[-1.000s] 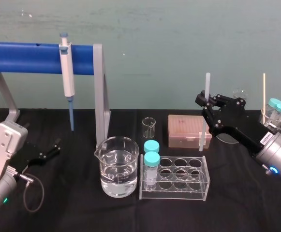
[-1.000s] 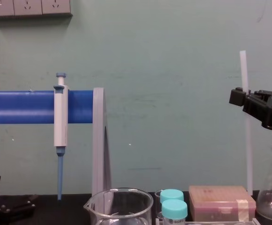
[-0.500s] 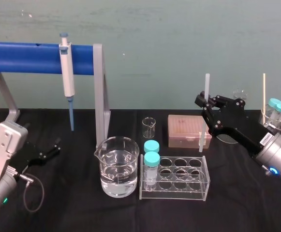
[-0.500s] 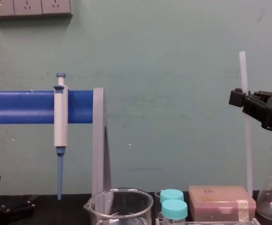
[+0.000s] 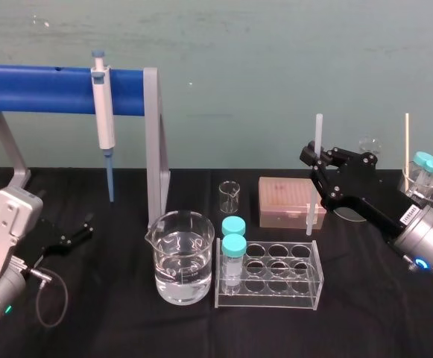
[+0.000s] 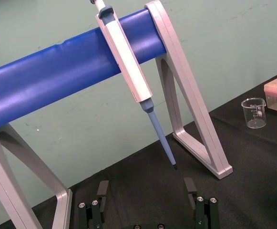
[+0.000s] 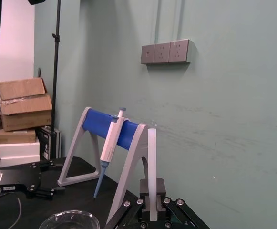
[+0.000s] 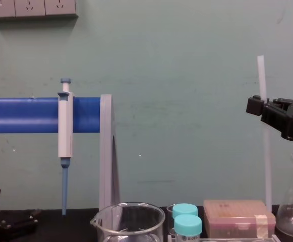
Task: Pick up the stirring rod with one hand, then place it down.
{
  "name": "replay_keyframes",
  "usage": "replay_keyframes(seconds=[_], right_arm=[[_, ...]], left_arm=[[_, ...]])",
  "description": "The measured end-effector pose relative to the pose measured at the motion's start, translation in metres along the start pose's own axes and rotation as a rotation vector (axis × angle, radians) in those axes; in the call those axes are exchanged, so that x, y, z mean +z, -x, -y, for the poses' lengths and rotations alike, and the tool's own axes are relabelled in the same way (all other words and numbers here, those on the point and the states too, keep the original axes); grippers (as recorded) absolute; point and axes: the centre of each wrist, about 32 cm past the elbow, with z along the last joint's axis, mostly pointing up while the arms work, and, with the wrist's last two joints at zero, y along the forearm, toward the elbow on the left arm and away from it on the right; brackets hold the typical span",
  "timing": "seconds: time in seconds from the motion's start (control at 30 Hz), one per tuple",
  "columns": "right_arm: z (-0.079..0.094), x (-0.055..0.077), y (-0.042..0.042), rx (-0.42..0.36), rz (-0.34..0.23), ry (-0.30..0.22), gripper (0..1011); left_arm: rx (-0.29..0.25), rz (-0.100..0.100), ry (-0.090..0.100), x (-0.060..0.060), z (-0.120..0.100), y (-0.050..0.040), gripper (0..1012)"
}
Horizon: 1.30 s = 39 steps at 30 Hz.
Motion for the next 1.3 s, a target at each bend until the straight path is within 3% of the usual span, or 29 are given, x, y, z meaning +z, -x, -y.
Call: replay_keyframes(seconds=[1.3], right_arm=[[-0.0002, -0.0019, 0.0029, 0.006, -0.007, 0.005, 72]], left_arm=[[0.0, 0.0, 0.0, 0.0, 0.0, 0.0, 1000]])
